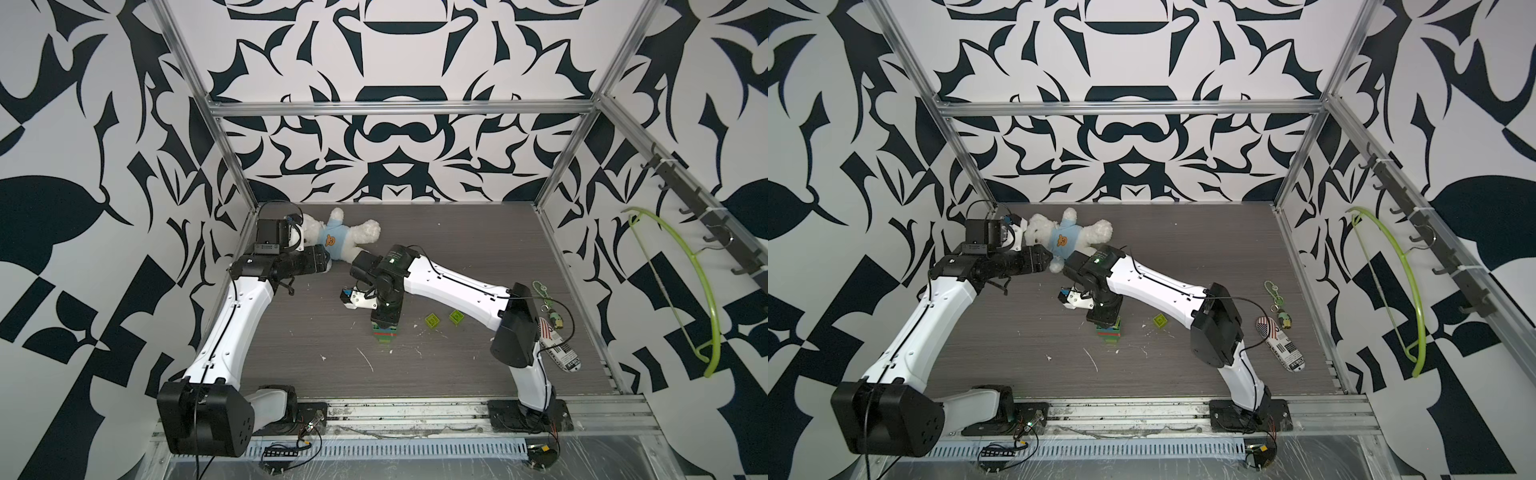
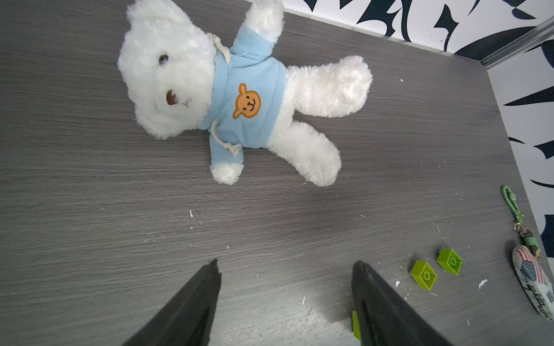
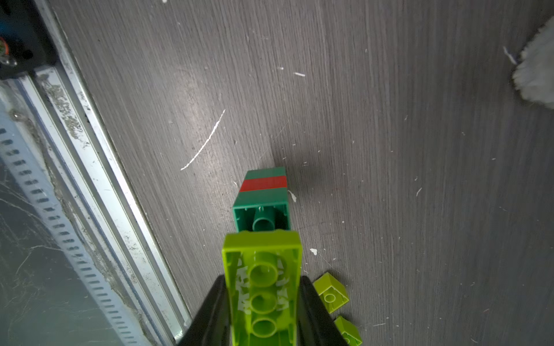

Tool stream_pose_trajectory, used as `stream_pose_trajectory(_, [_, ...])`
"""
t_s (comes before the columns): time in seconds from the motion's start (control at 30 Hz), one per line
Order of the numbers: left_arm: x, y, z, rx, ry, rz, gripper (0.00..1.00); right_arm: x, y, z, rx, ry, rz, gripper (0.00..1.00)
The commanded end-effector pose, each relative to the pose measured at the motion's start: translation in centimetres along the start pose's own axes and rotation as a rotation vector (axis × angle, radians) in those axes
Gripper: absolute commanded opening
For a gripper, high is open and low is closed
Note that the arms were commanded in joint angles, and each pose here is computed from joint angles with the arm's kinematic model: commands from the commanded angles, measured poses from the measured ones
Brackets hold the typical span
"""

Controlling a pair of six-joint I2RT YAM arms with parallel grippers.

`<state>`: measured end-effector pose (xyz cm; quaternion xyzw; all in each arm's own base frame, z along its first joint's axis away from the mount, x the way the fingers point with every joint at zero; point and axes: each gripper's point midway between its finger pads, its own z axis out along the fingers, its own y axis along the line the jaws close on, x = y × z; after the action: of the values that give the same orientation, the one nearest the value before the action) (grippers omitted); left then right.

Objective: Assemble a carrot with lego
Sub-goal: Assemble the lego brick with the lego brick.

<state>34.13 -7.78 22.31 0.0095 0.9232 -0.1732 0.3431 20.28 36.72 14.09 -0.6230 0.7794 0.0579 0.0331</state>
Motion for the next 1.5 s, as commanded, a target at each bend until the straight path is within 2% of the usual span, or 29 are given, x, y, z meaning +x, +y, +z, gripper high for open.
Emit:
stream_pose_trajectory(0.0, [0.3, -0.1, 0.4, 0.017, 0.008, 0.008, 0.76, 0.0, 0.1, -0.5, 0.015, -0.010, 0.002, 0.29])
stream_pose_trajectory(0.5, [0.2, -0.3, 0.3, 0.027, 0.002, 0.008, 0.76, 1.6, -0.1, -0.3, 0.042, 0.051, -0.023, 0.29])
stream_pose_trajectory(0.87, [0.4, -0.4, 0.5, 0.035, 0.005, 0.004, 0.75, 0.9, -0.4, -0.4, 0.022, 0.011, -0.082, 0.28])
stream_pose_trajectory(1.3, [0.3, -0.5, 0.5, 0.043, 0.005, 0.005, 0.75, 1.1, -0.7, 0.3, 0.042, -0.004, 0.007, 0.28])
stream_pose_trajectory(1.47, [0.3, -0.5, 0.4, 0.041, 0.001, 0.005, 0.75, 2.2, -0.9, 1.7, 0.049, 0.055, 0.006, 0.28])
